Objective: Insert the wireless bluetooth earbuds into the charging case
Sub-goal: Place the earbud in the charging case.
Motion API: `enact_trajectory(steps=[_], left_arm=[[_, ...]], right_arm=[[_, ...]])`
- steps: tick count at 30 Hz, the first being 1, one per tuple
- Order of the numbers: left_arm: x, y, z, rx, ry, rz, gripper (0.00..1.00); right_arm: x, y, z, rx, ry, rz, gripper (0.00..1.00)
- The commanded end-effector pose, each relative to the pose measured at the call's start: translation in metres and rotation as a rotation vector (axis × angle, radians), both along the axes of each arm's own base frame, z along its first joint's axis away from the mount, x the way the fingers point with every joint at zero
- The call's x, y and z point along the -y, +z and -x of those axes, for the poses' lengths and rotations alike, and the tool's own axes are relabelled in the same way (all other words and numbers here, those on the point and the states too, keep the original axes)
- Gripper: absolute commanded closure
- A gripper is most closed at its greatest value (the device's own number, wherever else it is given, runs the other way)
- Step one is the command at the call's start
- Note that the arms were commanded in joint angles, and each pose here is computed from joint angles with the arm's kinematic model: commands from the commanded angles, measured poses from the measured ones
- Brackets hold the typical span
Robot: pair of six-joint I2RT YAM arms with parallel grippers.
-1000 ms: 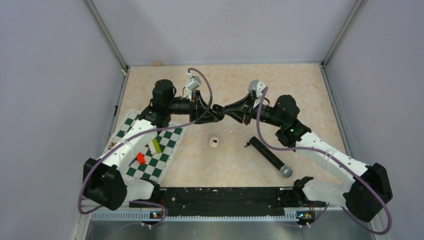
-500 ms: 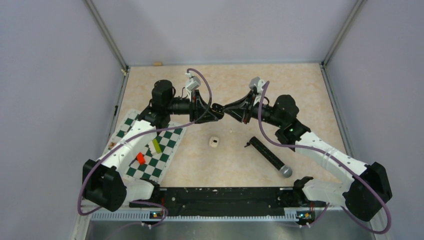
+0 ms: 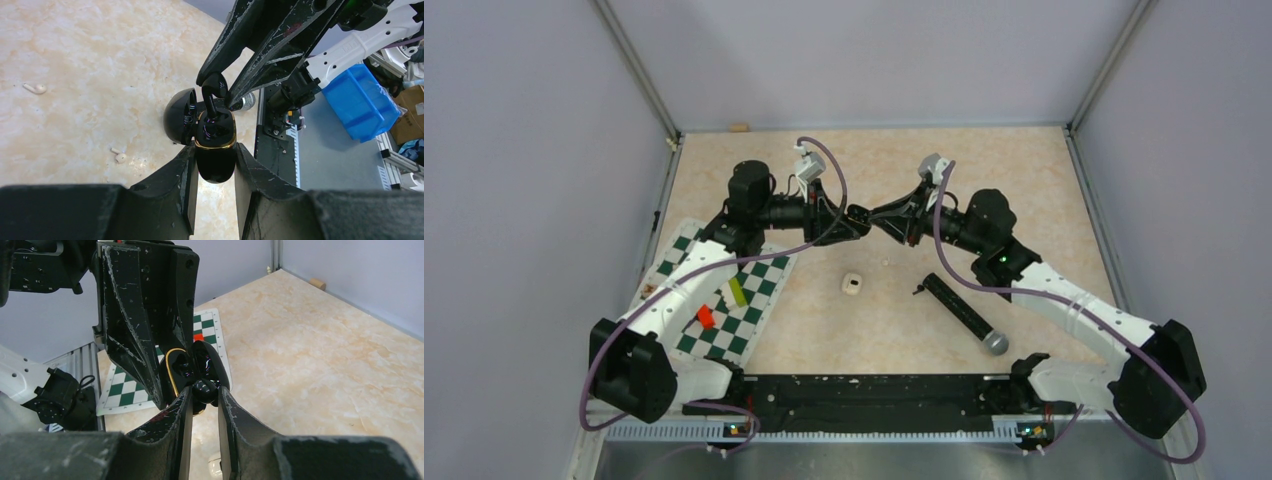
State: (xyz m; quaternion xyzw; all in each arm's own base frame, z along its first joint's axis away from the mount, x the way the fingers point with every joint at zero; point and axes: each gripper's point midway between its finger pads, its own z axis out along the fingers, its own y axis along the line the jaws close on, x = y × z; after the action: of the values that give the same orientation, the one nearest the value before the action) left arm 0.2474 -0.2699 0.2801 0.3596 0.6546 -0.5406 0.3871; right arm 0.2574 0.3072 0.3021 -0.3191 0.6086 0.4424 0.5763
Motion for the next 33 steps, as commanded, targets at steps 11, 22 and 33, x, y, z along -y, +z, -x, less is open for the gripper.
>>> enact_trajectory(steps=[11,22,33], left_arm=[[-0.003,0.020,-0.005,0.126,0.030,0.027,1.00],[-0.003,0.024,-0.002,0.137,0.016,0.035,1.00],[-0.002,0.034,0.011,0.154,-0.057,0.073,1.00]], right_arm=[[-0.015,0.012,0.012,0.007,0.054,0.005,0.75],[-0.016,0.027,0.020,0.022,0.095,0.000,0.55],[-0.016,0.061,0.029,0.041,0.145,0.014,0.34]])
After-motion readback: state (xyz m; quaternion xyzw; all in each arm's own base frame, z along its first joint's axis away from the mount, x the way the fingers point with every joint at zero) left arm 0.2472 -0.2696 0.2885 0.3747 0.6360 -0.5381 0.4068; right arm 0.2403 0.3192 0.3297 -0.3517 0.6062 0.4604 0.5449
